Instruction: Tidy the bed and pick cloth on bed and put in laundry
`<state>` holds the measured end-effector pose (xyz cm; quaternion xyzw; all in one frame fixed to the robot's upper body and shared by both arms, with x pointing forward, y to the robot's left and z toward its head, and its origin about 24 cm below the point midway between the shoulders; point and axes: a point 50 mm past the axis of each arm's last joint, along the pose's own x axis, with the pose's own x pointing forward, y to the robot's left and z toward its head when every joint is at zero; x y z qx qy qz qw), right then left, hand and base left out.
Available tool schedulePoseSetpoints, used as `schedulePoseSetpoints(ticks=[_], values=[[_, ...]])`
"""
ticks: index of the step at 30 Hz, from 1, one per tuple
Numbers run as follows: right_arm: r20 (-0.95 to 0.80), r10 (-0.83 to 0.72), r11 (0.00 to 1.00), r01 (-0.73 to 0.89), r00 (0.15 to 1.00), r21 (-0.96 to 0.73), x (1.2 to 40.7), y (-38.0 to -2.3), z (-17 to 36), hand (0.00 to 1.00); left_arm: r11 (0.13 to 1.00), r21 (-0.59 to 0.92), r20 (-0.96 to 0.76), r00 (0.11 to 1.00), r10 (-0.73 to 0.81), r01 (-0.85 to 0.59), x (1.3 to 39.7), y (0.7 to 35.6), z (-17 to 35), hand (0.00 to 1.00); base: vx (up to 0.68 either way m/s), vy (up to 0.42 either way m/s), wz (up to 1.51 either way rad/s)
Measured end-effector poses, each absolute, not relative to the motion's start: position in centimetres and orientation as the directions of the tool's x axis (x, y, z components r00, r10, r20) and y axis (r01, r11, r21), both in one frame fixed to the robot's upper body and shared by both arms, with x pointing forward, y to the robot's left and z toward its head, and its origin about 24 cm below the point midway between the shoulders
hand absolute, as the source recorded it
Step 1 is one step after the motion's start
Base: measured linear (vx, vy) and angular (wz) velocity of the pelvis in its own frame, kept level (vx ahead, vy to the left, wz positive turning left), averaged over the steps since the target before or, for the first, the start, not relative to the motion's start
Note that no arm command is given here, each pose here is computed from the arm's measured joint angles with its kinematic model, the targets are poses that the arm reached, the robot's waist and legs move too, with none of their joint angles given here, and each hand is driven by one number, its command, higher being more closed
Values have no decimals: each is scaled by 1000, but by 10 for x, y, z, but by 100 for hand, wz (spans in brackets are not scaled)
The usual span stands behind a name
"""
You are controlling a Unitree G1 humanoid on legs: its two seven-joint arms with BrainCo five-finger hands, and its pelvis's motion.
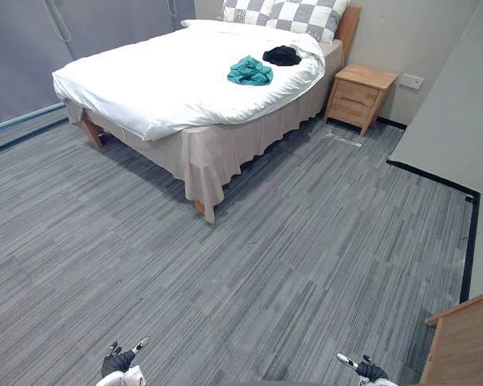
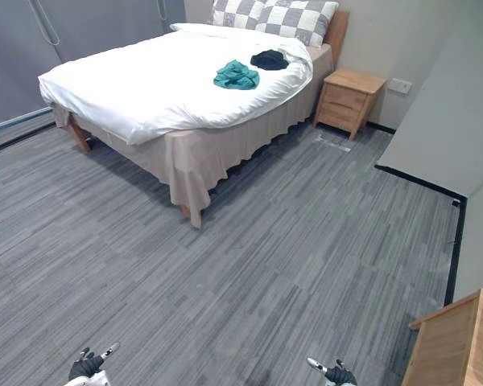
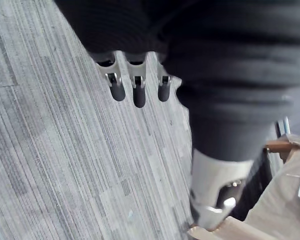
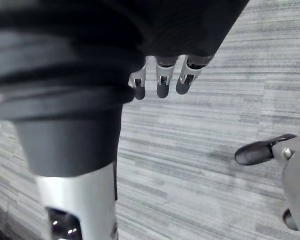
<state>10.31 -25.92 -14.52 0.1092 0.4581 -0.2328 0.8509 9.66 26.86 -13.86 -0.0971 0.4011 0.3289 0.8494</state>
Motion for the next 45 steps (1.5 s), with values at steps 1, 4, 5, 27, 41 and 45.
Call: schedulePoseSetpoints(ticks=[1, 4, 5, 27, 41, 45], values=[[-826, -297, 872, 489, 479, -29, 105, -259, -144, 0, 763, 96, -743, 464, 482, -640, 98, 269, -138, 0, 0, 0, 0], [-821, -299, 875, 483, 486, -32, 108, -260, -143, 0, 760, 89, -747, 462, 478, -644, 98, 270, -138, 0, -11, -9, 0], [-821, -299, 875, 483, 487, -33, 108, -261, -143, 0, 763, 84, -751, 462, 471, -641, 98, 270, -138, 0, -32, -30, -1], [-825, -290, 883, 468, 486, -35, 104, -264, -143, 0, 763, 52, -772, 459, 439, -644, 88, 265, -142, 0, -26, -19, 2], [-873, -185, 905, 424, 451, 27, 97, -237, -154, 0, 836, 52, -755, 527, 391, -546, 113, 264, -137, 0, 95, -42, 8], [-870, -199, 889, 458, 452, 34, 92, -235, -154, 0, 784, 9, -759, 507, 410, -620, 112, 260, -139, 0, 336, -339, 7]])
